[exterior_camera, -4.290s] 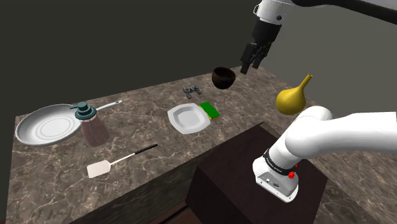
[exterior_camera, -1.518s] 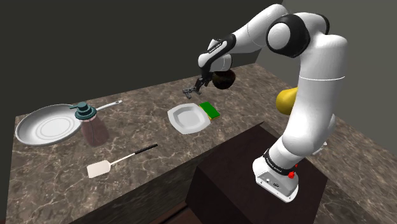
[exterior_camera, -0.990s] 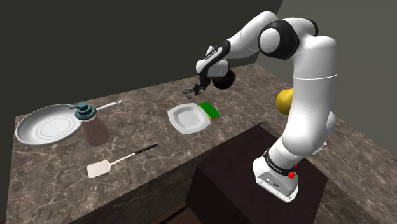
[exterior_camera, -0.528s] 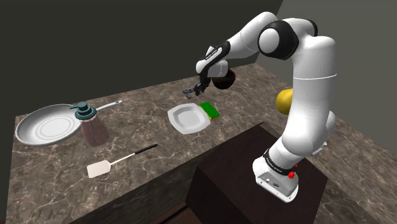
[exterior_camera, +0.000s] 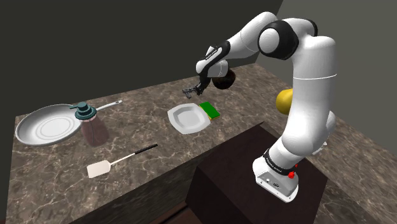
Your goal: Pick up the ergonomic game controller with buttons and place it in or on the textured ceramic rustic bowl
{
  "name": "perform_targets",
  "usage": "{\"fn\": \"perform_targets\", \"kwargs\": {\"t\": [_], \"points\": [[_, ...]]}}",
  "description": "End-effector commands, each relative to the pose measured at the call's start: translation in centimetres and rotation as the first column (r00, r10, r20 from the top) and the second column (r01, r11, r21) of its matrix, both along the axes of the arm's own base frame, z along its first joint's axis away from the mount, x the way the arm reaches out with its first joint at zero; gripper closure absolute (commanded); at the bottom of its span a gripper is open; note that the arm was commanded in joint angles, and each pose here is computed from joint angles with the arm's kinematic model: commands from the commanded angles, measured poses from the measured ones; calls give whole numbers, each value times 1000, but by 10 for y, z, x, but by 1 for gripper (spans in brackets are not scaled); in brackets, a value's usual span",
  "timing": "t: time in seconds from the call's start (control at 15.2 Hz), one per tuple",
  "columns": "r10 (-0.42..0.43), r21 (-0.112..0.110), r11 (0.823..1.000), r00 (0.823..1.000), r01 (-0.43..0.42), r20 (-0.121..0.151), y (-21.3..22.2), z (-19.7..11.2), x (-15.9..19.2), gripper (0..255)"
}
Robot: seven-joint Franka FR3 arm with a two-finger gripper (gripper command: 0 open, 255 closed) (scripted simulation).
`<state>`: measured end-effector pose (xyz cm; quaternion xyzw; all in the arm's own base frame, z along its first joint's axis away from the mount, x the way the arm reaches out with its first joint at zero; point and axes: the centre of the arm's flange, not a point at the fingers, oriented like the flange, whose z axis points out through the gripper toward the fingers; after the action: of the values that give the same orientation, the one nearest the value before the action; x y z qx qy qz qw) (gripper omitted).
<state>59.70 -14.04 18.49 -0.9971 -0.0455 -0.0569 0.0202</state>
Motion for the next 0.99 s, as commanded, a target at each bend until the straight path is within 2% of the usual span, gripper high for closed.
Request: {"fn": "perform_targets", "kwargs": {"t": [0.0, 0.92], "points": [[0, 0, 1000, 1000, 0, 0, 0, 0, 0, 255], [0, 0, 1000, 1000, 0, 0, 0, 74, 0, 255]]}}
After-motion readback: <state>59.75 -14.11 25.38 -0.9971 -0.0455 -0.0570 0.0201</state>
